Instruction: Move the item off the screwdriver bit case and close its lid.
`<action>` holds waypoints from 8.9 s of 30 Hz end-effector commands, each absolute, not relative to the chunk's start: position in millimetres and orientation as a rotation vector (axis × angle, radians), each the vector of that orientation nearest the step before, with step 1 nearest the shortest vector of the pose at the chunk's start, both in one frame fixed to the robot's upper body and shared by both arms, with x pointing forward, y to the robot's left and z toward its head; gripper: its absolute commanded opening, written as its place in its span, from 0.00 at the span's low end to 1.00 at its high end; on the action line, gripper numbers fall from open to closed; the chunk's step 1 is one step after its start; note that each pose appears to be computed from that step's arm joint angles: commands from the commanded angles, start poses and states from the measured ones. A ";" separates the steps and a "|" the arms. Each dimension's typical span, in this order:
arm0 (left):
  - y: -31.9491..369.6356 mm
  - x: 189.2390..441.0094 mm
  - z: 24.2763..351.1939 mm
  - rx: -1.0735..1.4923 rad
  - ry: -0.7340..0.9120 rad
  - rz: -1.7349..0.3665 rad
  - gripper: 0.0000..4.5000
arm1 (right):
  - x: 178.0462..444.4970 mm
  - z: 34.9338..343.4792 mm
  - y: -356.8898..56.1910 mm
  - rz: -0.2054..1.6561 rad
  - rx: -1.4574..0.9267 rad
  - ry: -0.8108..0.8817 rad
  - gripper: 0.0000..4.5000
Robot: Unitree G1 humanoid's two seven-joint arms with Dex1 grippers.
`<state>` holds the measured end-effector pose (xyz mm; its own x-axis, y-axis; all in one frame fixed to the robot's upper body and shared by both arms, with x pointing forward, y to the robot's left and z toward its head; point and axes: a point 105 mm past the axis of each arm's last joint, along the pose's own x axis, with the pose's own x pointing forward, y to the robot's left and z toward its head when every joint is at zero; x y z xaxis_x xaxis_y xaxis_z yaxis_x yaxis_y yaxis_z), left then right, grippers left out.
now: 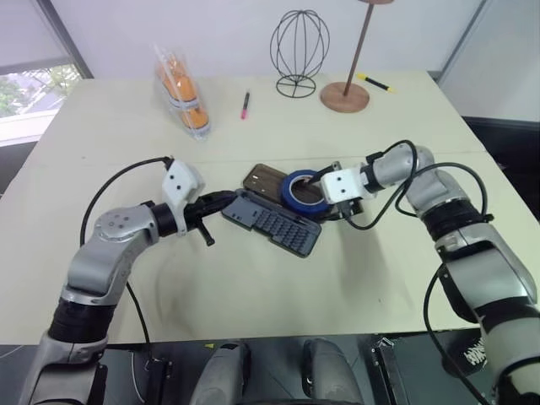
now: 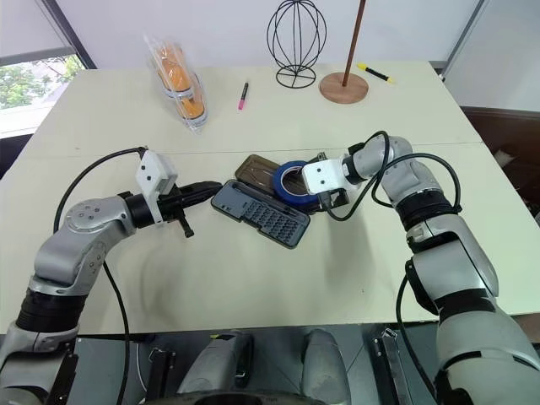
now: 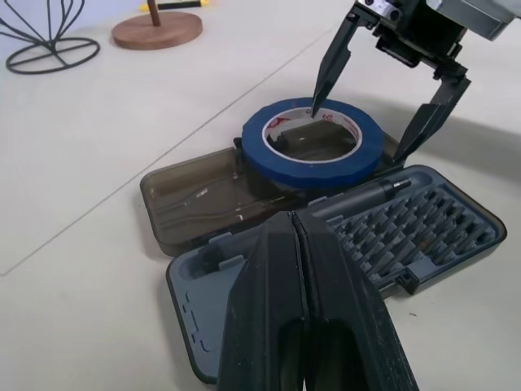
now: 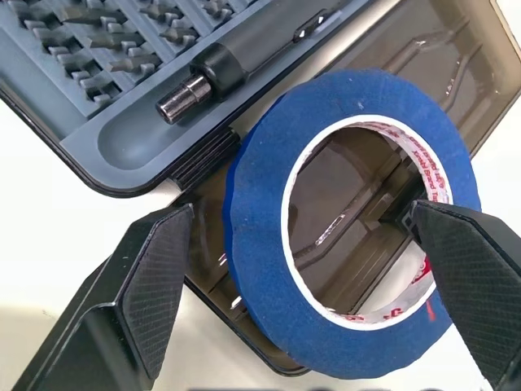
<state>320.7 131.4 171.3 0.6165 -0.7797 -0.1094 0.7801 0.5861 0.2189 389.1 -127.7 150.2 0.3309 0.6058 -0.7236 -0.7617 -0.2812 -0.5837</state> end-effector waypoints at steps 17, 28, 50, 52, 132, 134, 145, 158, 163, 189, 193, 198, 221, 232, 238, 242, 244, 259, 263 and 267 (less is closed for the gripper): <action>131.1 319.8 183.2 0.281 -0.080 -0.867 0.00 | 396.7 156.1 -130.0 1.378 -1.412 0.231 0.99; 128.4 320.5 183.9 0.284 -0.081 -0.872 0.00 | 397.3 152.7 -132.8 1.376 -1.430 0.240 0.88; 123.4 321.2 183.6 0.280 -0.090 -0.872 0.00 | 399.3 208.5 -130.7 1.245 -1.384 0.049 0.07; 122.3 320.9 182.9 0.278 -0.089 -0.874 0.00 | 402.1 229.5 -137.0 1.151 -1.329 -0.007 0.07; 145.0 334.6 164.3 0.188 -0.012 -0.818 0.00 | 406.4 153.7 -137.7 0.681 -0.596 0.266 0.97; 145.1 334.3 165.2 0.186 -0.013 -0.814 0.00 | 410.4 149.8 -140.0 0.681 -0.601 0.279 0.97; 146.3 327.9 174.0 0.116 -0.027 -0.808 0.00 | 423.2 132.6 -150.3 0.706 -0.532 0.380 0.85; 142.2 313.8 184.5 0.091 -0.002 -0.883 0.00 | 418.9 121.2 -148.9 0.754 -0.572 0.402 0.01; 141.2 314.7 186.3 0.097 -0.005 -0.886 0.00 | 414.2 124.5 -143.4 0.819 -0.708 0.339 0.01; 139.2 301.8 182.8 0.087 0.031 -0.938 0.00 | 397.2 154.2 -73.7 1.170 -1.196 -0.088 0.01; 138.2 298.9 182.7 0.089 0.033 -0.938 0.00 | 399.5 151.7 -75.4 1.168 -1.207 -0.086 0.01; 138.4 295.2 181.4 0.091 0.045 -0.941 0.00 | 402.1 150.5 -77.3 1.159 -1.210 -0.081 0.01; 137.5 295.1 177.6 0.108 0.062 -0.953 0.00 | 400.3 154.8 -73.8 1.172 -1.198 -0.103 0.01; 142.9 277.4 161.4 0.102 0.149 -0.995 0.00 | 396.3 152.9 -74.9 1.184 -1.196 -0.100 0.01; 146.8 274.8 157.0 0.105 0.164 -0.987 0.00 | 395.6 154.3 -73.5 1.188 -1.183 -0.101 0.13; 145.4 275.4 158.5 0.104 0.156 -0.986 0.00 | 395.5 152.6 -76.0 1.190 -1.185 -0.081 0.50; 144.6 275.2 159.2 0.103 0.153 -0.986 0.00 | 394.7 152.3 -77.1 1.192 -1.189 -0.080 0.73; 166.9 257.6 123.0 0.032 0.310 -0.969 0.00 | 395.8 164.2 -78.0 1.155 -1.167 -0.111 0.84; 164.2 262.7 112.2 0.018 0.311 -0.956 0.00 | 395.8 165.8 -76.4 1.149 -1.164 -0.122 0.84; 154.2 266.4 105.2 -0.003 0.307 -0.974 0.00 | 397.0 167.6 -76.7 1.137 -1.157 -0.123 0.84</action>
